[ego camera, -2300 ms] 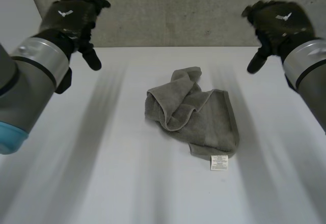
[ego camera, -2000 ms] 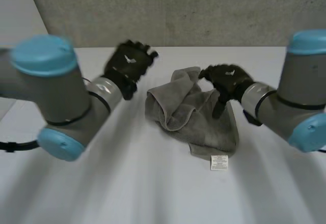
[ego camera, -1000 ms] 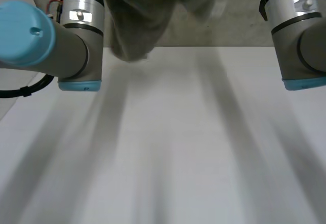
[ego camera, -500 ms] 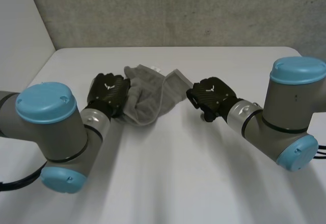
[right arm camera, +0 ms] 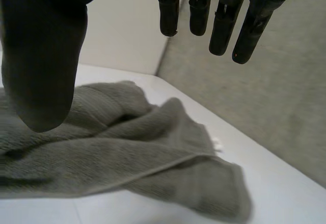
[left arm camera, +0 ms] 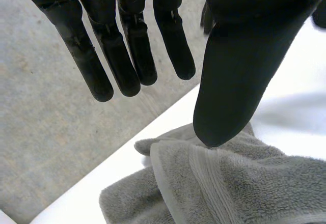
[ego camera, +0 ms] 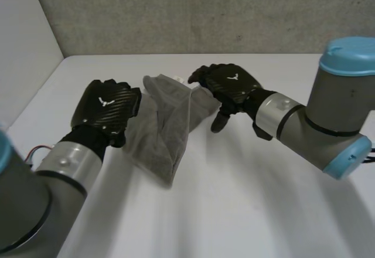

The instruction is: Fold the towel.

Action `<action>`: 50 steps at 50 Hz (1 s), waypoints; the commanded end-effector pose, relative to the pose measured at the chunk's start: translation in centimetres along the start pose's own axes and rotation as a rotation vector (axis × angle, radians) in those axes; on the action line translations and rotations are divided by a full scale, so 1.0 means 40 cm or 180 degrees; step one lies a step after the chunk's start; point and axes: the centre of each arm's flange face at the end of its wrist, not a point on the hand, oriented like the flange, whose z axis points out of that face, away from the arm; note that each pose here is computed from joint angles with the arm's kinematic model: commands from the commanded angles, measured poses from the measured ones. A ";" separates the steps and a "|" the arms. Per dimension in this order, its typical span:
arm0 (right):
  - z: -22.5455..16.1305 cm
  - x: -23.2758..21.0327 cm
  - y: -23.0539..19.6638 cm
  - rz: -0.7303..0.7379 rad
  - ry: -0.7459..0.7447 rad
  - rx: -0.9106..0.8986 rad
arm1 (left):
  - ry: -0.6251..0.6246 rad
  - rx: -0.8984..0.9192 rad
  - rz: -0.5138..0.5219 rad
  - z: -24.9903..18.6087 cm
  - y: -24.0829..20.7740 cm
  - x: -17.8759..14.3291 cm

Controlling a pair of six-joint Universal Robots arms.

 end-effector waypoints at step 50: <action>-0.036 -0.061 0.117 -0.0298 0.0190 -0.0490 | 0.0454 -0.0125 0.0629 0.097 0.123 0.065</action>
